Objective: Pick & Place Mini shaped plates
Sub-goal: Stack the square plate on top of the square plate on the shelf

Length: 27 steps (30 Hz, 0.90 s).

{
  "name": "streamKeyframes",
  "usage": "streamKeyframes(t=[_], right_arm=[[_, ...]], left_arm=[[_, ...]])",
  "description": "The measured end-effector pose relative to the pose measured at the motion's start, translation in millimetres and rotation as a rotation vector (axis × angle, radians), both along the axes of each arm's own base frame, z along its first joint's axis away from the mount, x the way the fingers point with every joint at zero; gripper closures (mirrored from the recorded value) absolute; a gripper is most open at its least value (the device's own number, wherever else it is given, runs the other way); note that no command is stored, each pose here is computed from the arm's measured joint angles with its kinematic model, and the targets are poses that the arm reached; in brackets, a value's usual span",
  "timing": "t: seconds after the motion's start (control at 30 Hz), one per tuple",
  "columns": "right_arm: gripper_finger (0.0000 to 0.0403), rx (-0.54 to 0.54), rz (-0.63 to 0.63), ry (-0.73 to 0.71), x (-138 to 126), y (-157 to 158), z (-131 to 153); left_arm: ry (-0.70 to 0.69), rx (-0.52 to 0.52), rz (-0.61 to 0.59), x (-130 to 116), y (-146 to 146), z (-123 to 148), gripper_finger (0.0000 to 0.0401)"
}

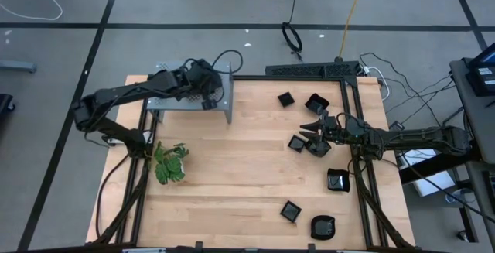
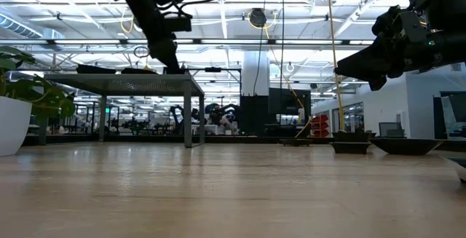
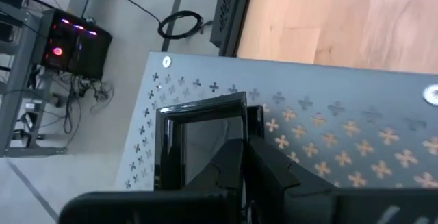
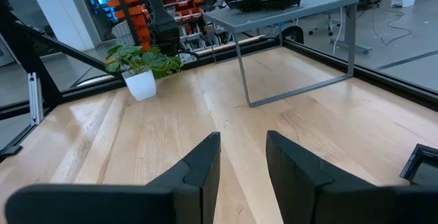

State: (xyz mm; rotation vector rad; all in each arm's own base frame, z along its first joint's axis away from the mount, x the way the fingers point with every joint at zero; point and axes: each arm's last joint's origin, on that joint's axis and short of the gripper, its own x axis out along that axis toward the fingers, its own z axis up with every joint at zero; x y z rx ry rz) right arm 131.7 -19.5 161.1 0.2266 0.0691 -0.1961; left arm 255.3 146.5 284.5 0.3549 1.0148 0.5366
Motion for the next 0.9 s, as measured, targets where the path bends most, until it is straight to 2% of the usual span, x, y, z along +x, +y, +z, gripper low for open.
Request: streamKeyframes(t=[0.17, 0.57, 0.67, 0.9], right_arm=[[0.0297, 0.000, 0.000, 0.000, 0.0, 0.0, 0.0], [0.0297, 0.000, 0.000, 0.000, 0.0, 0.0, 0.0], [0.0297, 0.000, 0.000, 0.000, 0.0, 0.0, 0.0], [0.0297, 0.000, 0.000, 0.000, 0.0, 0.0, -0.1]], left_arm=[[0.006, 0.028, 0.014, 0.7, 2.0, 0.1, 0.0375], [-0.015, 0.002, 0.046, 0.2, 2.0, -0.6, 0.0371], [-0.025, -0.004, 0.057, 0.1, 2.1, -0.6, 0.0351], [-0.014, 0.014, 0.028, 0.1, -0.1, 1.6, 0.0262]])
